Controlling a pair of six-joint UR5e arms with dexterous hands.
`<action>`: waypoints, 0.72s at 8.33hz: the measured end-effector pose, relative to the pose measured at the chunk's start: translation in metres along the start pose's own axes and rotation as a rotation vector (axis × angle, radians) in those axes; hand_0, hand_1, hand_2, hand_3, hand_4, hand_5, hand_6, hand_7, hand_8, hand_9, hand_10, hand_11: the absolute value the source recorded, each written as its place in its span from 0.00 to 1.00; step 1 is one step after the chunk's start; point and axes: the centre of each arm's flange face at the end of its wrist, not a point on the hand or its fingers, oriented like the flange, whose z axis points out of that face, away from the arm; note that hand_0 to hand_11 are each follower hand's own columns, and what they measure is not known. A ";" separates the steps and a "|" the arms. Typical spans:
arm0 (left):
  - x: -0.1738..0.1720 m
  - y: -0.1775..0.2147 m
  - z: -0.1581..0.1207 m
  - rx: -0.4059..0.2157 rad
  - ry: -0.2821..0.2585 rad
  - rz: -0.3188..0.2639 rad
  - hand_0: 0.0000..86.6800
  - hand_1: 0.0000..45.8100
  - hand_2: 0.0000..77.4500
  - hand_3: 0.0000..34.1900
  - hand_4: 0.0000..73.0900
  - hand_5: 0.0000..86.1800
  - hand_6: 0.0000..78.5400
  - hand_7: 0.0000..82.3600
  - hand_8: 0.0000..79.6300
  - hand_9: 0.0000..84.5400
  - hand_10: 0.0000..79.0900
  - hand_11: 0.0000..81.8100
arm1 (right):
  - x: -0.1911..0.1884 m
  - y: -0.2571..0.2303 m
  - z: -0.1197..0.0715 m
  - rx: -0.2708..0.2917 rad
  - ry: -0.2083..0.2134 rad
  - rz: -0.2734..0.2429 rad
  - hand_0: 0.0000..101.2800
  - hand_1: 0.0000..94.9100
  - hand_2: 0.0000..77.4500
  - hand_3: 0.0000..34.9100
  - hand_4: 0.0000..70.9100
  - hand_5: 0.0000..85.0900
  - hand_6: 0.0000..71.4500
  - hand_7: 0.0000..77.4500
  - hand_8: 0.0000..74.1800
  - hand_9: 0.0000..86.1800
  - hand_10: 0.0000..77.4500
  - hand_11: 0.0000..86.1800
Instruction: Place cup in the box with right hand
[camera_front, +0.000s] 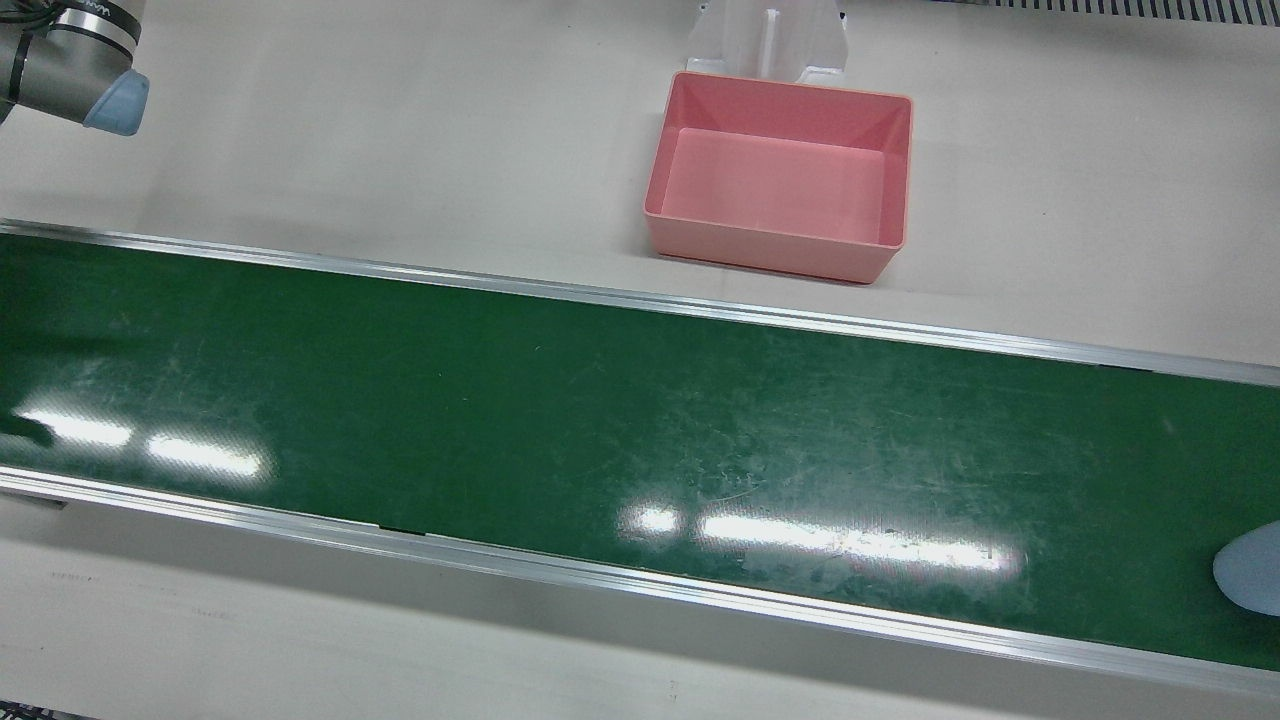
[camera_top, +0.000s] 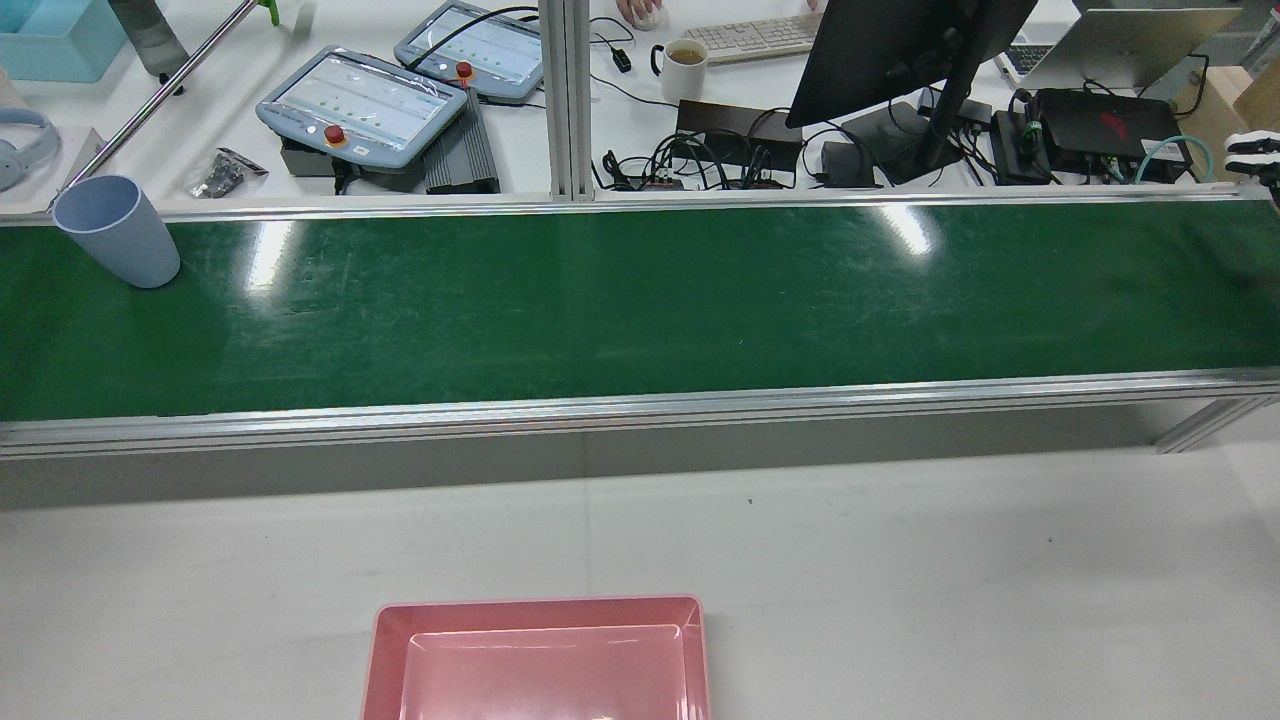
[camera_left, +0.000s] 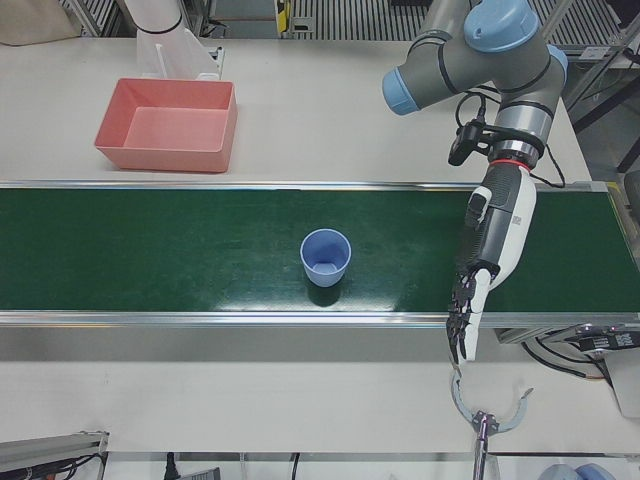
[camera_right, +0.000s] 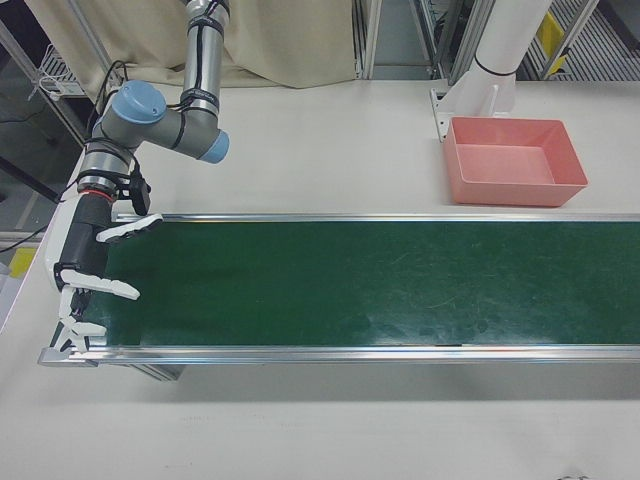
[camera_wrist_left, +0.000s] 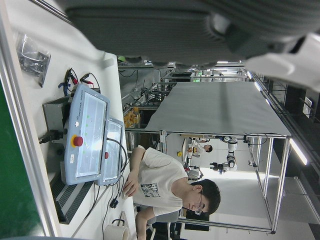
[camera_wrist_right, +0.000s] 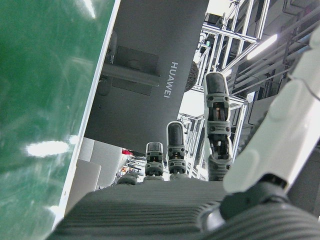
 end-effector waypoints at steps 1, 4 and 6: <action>0.000 0.000 0.000 0.000 0.000 0.000 0.00 0.01 0.01 0.00 0.00 0.00 0.00 0.00 0.00 0.00 0.00 0.00 | 0.000 0.000 0.001 0.002 0.000 0.007 0.48 0.01 0.02 0.00 0.73 0.02 0.11 0.56 0.10 0.20 0.01 0.01; 0.000 0.000 0.000 0.000 0.000 0.000 0.00 0.01 0.01 0.00 0.00 0.00 0.00 0.00 0.00 0.01 0.00 0.00 | -0.001 0.001 0.000 0.000 0.000 0.014 0.48 0.01 0.02 0.00 0.73 0.02 0.11 0.56 0.10 0.20 0.01 0.01; 0.000 0.000 0.000 -0.001 -0.001 0.000 0.00 0.01 0.01 0.00 0.00 0.00 0.00 0.00 0.00 0.01 0.00 0.00 | 0.000 0.001 -0.001 0.001 0.001 0.015 0.48 0.01 0.02 0.00 0.73 0.02 0.11 0.56 0.10 0.20 0.01 0.01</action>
